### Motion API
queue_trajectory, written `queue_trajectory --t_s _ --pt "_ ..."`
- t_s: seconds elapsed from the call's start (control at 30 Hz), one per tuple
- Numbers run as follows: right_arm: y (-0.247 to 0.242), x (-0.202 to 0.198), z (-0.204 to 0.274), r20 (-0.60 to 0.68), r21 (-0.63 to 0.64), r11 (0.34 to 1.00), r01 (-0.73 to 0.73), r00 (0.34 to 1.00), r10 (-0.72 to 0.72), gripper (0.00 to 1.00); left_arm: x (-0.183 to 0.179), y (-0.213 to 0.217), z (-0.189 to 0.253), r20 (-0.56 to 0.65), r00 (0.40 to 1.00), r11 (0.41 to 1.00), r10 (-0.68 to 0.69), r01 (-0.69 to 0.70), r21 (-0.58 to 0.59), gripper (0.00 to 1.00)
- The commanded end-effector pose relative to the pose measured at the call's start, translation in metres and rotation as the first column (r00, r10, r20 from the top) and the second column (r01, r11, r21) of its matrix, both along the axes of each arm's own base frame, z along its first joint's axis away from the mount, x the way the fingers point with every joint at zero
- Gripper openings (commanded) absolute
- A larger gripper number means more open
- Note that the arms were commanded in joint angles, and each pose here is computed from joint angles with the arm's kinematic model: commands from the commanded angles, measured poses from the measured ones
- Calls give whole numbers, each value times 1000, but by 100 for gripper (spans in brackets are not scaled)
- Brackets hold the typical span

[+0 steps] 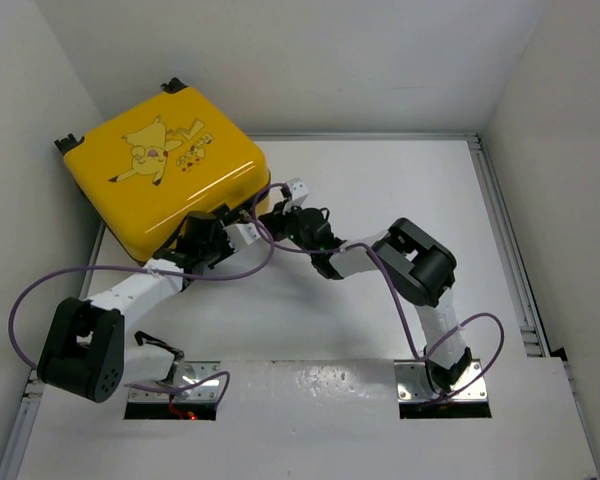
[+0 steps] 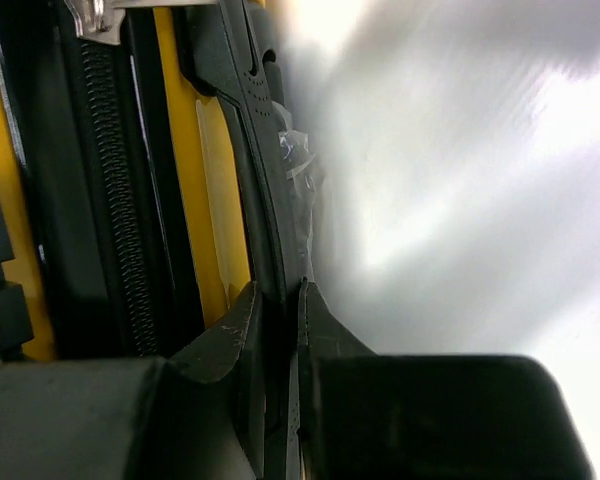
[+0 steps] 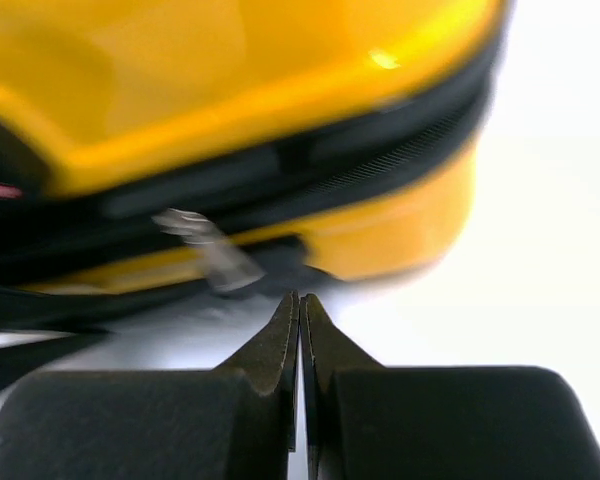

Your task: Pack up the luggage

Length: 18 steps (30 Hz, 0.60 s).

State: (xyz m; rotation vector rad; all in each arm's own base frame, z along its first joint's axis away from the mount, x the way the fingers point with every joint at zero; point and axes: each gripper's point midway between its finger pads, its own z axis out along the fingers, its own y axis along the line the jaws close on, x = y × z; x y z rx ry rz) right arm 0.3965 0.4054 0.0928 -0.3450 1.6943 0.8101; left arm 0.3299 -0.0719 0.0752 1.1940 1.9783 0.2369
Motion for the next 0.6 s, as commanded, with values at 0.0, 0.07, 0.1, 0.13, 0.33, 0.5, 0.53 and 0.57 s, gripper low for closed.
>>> queue_trajectory --t_s 0.0,0.07,0.1,0.13,0.33,0.5,0.53,0.57 --pt "-8 12 -13 25 -74 997 30 999 -28 0 -68 45 -56 -301 954 981 -8 67 184 0" --pt "-12 16 -13 27 -76 996 40 999 -38 0 -71 52 -57 -311 950 975 -37 102 198 0" --pt "-13 15 -14 27 -81 996 41 999 -39 0 -71 56 -54 -306 951 973 -38 105 206 0" --pt "-17 18 -18 22 -89 995 53 998 -51 0 -72 58 -53 -310 948 967 -68 140 215 0" --pt "-34 25 -23 12 -99 994 56 998 -55 0 -77 79 -52 -307 949 962 -75 149 228 0" --pt "-8 -10 12 32 60 978 -198 980 196 18 -76 80 -49 -307 948 978 -82 136 159 0" --pt "-2 -18 16 12 89 969 -229 973 229 22 -72 78 -45 -296 951 979 -93 141 147 0" --pt "6 -23 19 14 102 964 -245 969 245 28 -72 75 -43 -297 949 984 -105 142 108 0"
